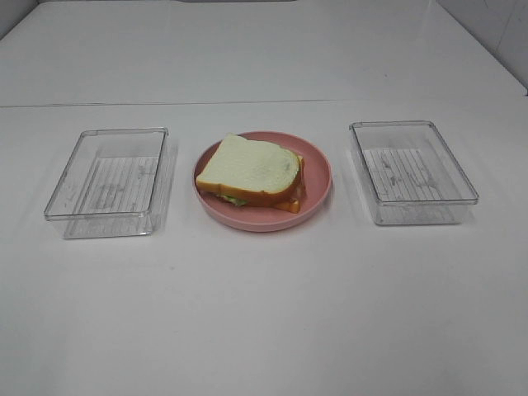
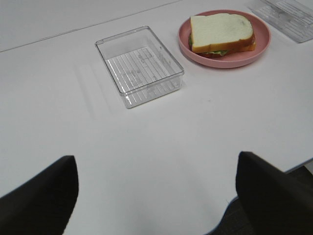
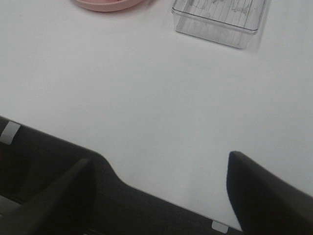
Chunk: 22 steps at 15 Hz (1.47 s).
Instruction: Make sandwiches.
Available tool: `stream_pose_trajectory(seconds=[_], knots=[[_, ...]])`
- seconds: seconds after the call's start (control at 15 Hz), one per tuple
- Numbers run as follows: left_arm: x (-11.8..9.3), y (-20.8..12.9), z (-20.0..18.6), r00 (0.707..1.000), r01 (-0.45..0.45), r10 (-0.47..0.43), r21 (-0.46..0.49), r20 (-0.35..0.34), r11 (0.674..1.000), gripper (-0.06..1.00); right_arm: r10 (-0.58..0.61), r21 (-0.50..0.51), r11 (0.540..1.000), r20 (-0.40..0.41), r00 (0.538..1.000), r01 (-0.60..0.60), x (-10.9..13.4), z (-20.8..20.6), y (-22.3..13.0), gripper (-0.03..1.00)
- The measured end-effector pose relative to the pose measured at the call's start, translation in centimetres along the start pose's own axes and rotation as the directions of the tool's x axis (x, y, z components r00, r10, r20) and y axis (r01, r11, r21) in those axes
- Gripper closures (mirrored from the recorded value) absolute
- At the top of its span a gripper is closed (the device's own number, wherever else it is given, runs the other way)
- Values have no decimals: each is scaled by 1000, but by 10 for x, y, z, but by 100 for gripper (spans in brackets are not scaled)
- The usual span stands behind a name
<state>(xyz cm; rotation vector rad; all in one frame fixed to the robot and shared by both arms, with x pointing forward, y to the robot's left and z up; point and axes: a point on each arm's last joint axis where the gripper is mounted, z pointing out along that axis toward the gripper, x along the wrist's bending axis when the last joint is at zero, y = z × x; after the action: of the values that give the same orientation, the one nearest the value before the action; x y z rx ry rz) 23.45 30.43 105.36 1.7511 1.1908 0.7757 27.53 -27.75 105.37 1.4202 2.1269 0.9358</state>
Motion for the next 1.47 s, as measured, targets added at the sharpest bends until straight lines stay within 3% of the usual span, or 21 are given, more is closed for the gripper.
stream_pose_trajectory(seconds=[0.2, 1.27, 1.47], knots=[[-2, 0, 0, 1000, -15, 15, -1, 22, 1000, 12, -20, -74, 997, 9, 1000, 21, 2, -9, -8, 27], [-2, 0, 0, 1000, -16, 16, -1, 22, 1000, 12, -28, -77, 997, 12, 1000, 29, 2, -10, -10, 27], [-2, 0, 0, 998, 20, -20, 1, -53, 1000, 12, 8, -86, 996, 46, 999, -4, 1, -11, -11, 27]])
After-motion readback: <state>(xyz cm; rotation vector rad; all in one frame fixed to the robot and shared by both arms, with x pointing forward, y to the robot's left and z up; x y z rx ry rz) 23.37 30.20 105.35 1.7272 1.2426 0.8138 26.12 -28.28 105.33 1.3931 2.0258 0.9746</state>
